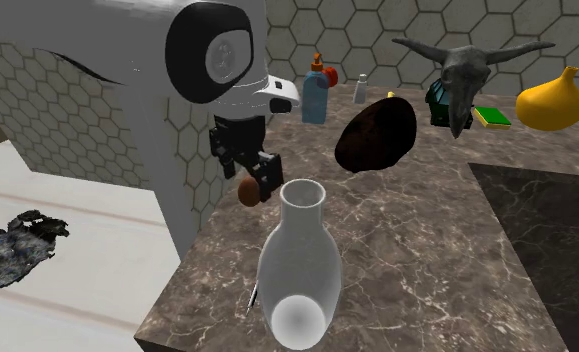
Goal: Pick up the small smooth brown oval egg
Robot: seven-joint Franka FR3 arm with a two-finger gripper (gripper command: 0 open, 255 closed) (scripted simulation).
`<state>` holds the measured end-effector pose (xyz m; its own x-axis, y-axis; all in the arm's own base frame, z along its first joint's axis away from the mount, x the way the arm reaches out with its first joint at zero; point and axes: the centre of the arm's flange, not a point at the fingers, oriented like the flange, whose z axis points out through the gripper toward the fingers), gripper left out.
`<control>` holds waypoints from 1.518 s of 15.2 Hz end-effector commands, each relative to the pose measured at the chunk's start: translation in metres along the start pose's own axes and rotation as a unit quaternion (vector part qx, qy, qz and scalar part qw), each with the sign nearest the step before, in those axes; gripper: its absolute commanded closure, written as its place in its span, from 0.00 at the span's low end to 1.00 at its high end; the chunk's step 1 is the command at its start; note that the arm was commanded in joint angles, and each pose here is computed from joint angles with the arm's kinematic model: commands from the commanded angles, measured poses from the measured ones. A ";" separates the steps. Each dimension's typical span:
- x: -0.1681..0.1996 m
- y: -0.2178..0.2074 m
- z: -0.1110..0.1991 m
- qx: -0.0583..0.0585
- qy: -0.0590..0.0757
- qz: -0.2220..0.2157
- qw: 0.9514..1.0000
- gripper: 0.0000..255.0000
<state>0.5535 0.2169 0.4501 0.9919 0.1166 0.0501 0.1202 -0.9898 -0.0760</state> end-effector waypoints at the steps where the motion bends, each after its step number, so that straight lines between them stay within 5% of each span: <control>1: 0.020 -0.015 0.011 0.001 -0.001 -0.003 1.000 0.00; 5: 0.057 -0.045 0.035 0.001 -0.002 -0.010 1.000 0.00; 15: 0.056 -0.043 0.076 0.001 -0.002 -0.010 1.000 0.00; 16: 0.056 -0.042 0.076 0.001 -0.002 -0.010 1.000 1.00; 23: 0.056 -0.043 0.076 0.001 -0.002 -0.010 1.000 1.00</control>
<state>0.6075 0.2717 0.3810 0.9895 0.1367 0.0478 0.1401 -0.9871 -0.0775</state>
